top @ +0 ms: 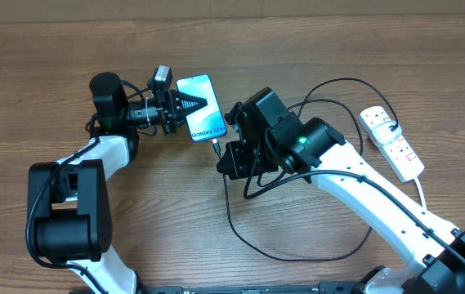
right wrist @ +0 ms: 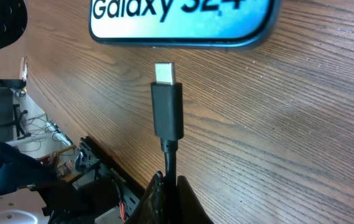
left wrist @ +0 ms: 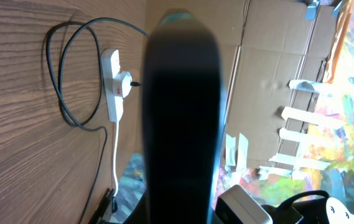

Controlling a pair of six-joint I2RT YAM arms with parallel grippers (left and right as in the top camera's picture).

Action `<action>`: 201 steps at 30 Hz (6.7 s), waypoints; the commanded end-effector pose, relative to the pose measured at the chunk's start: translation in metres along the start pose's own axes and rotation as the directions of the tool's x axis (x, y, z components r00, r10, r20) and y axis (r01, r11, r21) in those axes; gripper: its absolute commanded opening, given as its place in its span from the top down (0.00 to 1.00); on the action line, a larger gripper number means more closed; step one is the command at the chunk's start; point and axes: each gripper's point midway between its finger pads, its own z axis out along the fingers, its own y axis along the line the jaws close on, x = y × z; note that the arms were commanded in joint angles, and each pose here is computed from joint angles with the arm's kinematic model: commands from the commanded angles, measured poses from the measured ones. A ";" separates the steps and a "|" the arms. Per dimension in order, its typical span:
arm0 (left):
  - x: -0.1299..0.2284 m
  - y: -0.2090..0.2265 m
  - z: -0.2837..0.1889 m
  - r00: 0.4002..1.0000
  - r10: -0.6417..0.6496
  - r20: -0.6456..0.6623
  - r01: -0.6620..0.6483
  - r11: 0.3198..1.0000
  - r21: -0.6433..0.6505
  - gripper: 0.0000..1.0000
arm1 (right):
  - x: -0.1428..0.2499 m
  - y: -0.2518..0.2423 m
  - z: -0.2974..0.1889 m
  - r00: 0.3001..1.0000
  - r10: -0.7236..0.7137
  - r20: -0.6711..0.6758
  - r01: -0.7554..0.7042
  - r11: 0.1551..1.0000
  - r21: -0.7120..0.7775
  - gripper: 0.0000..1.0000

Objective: Plug charger to phone and switch on socket

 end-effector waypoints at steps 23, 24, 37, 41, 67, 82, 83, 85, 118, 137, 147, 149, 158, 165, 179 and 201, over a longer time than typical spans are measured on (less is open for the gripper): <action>0.003 -0.008 0.010 0.999 0.011 -0.036 -0.011 1.000 0.005 0.96 | -0.003 0.001 -0.001 1.000 0.010 0.013 -0.010 1.000 -0.004 0.96; 0.005 -0.009 0.010 0.999 0.018 -0.042 -0.018 1.000 0.007 0.96 | -0.003 0.001 -0.001 1.000 0.009 0.015 -0.008 1.000 -0.005 0.96; 0.007 -0.013 0.009 0.998 0.019 -0.056 -0.018 1.000 0.013 0.96 | -0.006 0.003 -0.001 0.999 0.026 0.026 -0.025 1.000 -0.012 0.96; 0.007 -0.014 0.009 0.998 -0.004 -0.055 0.004 1.000 0.012 0.96 | -0.006 0.002 -0.001 0.999 0.036 0.025 -0.036 0.999 -0.012 0.96; 0.003 -0.022 0.010 0.997 0.064 -0.032 -0.063 0.998 0.027 0.96 | -0.001 0.002 -0.001 0.999 0.044 0.006 -0.044 0.999 -0.014 0.96; 0.002 -0.031 0.010 0.988 0.155 -0.019 -0.154 0.987 0.043 0.96 | -0.001 0.010 -0.001 0.999 0.036 -0.003 -0.036 0.998 -0.056 0.96; 0.002 -0.031 0.010 0.988 0.156 -0.020 -0.155 0.987 0.043 0.96 | -0.001 0.010 -0.001 0.999 0.036 -0.003 -0.036 0.998 -0.056 0.96; 0.002 -0.031 0.010 0.987 0.156 -0.021 -0.155 0.987 0.043 0.96 | -0.001 0.010 -0.001 0.999 0.035 -0.002 -0.035 0.998 -0.056 0.96; 0.016 -0.049 0.008 0.968 0.241 -0.070 -0.236 0.969 0.072 0.96 | -0.004 0.011 -0.001 0.999 0.045 0.006 -0.044 0.997 -0.062 0.96; 0.007 -0.052 0.008 0.934 0.356 -0.003 -0.355 0.932 0.078 0.96 | 0.000 0.010 -0.001 0.999 0.043 -0.008 -0.044 0.997 -0.059 0.96; 0.008 -0.051 0.008 0.936 0.353 -0.011 -0.351 0.933 0.078 0.96 | -0.001 0.012 -0.001 0.999 0.033 -0.007 -0.034 0.997 -0.066 0.96; 0.009 -0.051 0.008 0.936 0.353 -0.017 -0.350 0.933 0.078 0.96 | -0.002 0.011 -0.001 0.999 0.032 0.000 -0.032 0.998 -0.060 0.96; 0.011 -0.049 0.008 0.939 0.341 -0.036 -0.338 0.938 0.077 0.96 | -0.005 0.006 -0.001 1.000 0.021 0.018 -0.021 0.999 -0.032 0.96; 0.012 -0.045 0.008 0.949 0.313 -0.047 -0.309 0.948 0.071 0.96 | -0.007 0.007 -0.001 1.000 0.016 0.026 -0.015 0.999 -0.037 0.96; 0.010 -0.046 0.008 0.946 0.321 -0.034 -0.318 0.945 0.071 0.96 | -0.006 0.009 -0.001 1.000 0.017 0.023 -0.015 0.999 -0.044 0.96; 0.007 -0.042 0.008 0.956 0.290 -0.030 -0.288 0.956 0.064 0.96 | -0.006 0.008 -0.001 1.000 0.017 0.020 -0.016 0.999 -0.042 0.96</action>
